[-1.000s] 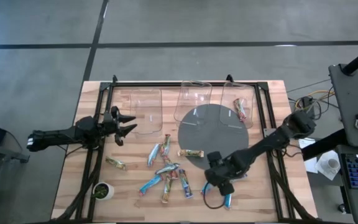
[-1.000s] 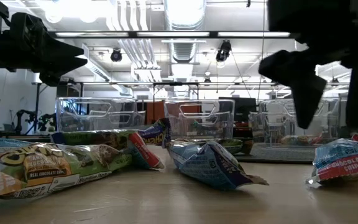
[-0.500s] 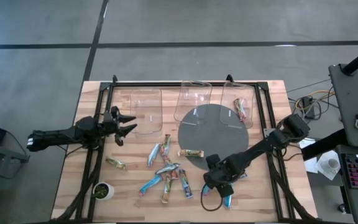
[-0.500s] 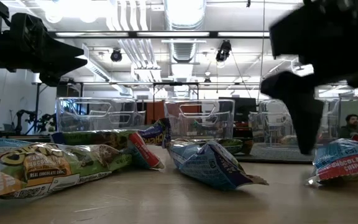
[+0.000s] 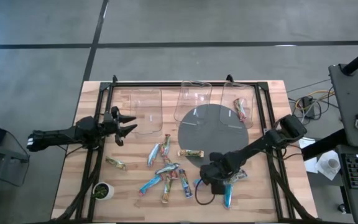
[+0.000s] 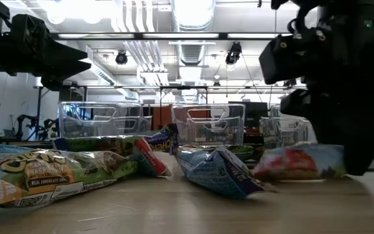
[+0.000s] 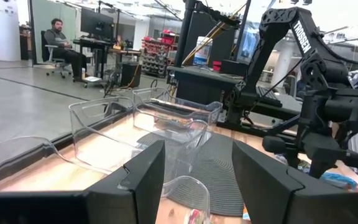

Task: Pick and place Granola Bars by type
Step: Put the red granola bar into the right transparent bin, then put the yellow granola bar into the middle transparent bin

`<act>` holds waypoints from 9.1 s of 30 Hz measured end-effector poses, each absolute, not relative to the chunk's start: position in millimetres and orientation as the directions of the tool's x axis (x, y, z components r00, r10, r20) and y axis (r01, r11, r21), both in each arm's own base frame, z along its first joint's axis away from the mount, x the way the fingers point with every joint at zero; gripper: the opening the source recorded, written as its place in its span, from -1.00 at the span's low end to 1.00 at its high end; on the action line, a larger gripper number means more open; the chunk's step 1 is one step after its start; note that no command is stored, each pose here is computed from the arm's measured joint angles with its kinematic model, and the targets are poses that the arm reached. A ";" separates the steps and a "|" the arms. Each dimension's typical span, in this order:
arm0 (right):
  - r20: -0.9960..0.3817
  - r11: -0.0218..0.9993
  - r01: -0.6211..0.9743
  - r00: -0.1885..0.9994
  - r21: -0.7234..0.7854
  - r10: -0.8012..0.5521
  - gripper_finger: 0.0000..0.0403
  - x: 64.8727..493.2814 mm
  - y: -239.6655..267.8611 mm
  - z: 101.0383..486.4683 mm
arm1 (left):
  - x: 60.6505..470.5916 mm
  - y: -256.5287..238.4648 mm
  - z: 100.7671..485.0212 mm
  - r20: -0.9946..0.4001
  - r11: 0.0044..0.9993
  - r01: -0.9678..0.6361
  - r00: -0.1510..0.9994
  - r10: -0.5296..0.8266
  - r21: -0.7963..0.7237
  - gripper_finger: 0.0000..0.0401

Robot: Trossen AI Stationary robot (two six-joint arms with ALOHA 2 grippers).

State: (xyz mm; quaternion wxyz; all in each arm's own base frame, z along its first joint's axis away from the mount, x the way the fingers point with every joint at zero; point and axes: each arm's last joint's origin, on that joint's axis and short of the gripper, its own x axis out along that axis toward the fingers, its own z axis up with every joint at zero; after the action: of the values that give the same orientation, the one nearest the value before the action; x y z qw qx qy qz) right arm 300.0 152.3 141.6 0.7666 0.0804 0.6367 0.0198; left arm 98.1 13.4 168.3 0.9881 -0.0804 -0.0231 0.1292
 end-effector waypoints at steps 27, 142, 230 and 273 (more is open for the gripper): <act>-0.701 -0.088 0.968 0.107 0.236 -0.705 -0.56 202.6 -30.6 297.2 | 98.0 13.8 169.6 0.038 0.962 -0.269 0.963 0.267 0.036 -0.15; -0.721 0.760 0.650 0.539 0.027 -0.435 -0.14 127.3 -10.7 273.1 | 418.1 -39.8 174.7 -0.869 0.995 -0.096 0.495 0.022 -0.030 -0.05; -0.628 0.759 0.646 0.624 0.080 -0.465 -0.14 140.1 -11.1 280.6 | 337.2 -46.4 279.4 -0.918 0.752 -0.630 0.387 0.088 -0.193 -0.05; -0.686 0.797 0.603 0.595 0.036 -0.419 -0.14 176.5 -9.2 262.0 | 284.6 -83.3 173.8 -0.931 0.395 -0.861 0.363 0.040 -0.319 -0.80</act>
State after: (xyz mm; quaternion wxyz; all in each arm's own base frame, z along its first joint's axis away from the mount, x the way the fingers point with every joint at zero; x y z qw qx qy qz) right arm 176.5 -9.2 262.0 0.8830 0.1332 0.3449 -0.2892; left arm 284.6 -83.3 173.8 0.6956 -0.4446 0.4622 0.3238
